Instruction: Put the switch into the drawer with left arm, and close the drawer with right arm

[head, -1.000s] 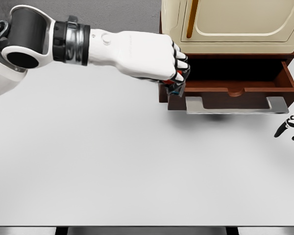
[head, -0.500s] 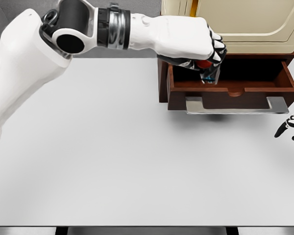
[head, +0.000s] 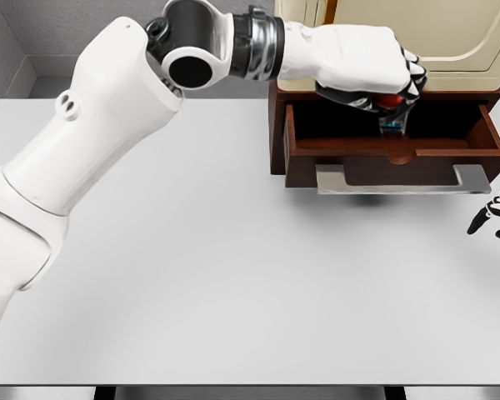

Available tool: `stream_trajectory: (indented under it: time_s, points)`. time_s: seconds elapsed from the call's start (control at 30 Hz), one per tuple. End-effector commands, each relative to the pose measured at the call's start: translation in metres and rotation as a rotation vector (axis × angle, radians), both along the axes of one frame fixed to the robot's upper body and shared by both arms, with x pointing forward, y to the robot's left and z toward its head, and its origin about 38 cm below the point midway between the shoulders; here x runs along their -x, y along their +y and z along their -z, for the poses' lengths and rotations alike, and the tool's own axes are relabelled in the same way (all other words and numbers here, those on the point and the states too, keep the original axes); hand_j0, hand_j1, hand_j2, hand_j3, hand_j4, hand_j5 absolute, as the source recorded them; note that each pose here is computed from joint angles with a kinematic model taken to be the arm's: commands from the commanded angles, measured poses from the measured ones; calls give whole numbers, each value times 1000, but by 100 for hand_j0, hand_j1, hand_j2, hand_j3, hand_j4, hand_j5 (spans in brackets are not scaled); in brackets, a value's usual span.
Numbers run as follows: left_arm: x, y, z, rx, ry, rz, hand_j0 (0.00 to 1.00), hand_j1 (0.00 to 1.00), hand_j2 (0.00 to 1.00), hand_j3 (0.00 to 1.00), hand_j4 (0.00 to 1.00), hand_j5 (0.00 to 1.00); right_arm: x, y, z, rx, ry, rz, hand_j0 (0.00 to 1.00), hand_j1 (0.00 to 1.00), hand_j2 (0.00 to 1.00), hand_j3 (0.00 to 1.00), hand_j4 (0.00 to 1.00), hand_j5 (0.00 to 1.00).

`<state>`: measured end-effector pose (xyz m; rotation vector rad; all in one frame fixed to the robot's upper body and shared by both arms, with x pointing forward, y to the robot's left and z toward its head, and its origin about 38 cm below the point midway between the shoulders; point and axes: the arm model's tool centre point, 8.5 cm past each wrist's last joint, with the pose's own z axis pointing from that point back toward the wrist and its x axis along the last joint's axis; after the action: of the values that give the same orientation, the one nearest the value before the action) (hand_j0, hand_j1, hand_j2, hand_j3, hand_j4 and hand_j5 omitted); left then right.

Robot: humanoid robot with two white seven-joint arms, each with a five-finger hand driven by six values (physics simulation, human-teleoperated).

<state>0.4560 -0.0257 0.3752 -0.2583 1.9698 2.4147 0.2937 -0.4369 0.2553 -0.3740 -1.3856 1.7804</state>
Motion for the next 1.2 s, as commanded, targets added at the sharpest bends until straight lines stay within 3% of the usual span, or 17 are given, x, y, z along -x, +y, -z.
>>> stream_trajectory:
  time_s: [0.0, 0.13, 0.37, 0.53, 0.63, 0.73, 1.07, 1.17]
  points:
    - [-5, 1, -3, 9, -9, -23, 33, 33, 33, 33, 33, 33, 0, 0, 0, -9, 3, 0, 55, 55, 55, 55, 55, 55]
    - [-14, 7, 3, 5, 6, -59, 33, 33, 33, 33, 33, 33, 0, 0, -1, -10, 2, 1, 55, 55, 55, 55, 55, 55]
    - [-11, -1, 8, 1, 14, -43, 36, 36, 36, 36, 36, 36, 0, 0, -1, -10, 2, 1, 54, 54, 54, 54, 54, 54]
    - [-12, 0, 8, 0, 17, -47, 47, 47, 47, 47, 47, 47, 0, 0, 0, -10, 3, 1, 54, 54, 54, 54, 54, 54]
    - [-22, 7, 16, -2, 47, -82, 61, 61, 61, 61, 61, 61, 0, 0, -1, -10, 0, 1, 54, 54, 54, 54, 54, 54]
    - [-25, 8, 17, -3, 53, -89, 66, 66, 66, 66, 66, 66, -1, 0, -2, -1, 2, -1, 54, 54, 54, 54, 54, 54]
    - [-22, 3, 19, -6, 56, -79, 69, 69, 69, 69, 69, 69, -1, 0, -3, -2, 2, -2, 55, 55, 55, 55, 55, 55]
    - [-15, -9, 29, -21, 69, -53, 69, 69, 69, 69, 69, 69, -1, 0, -3, -2, 2, -2, 55, 55, 55, 55, 55, 55]
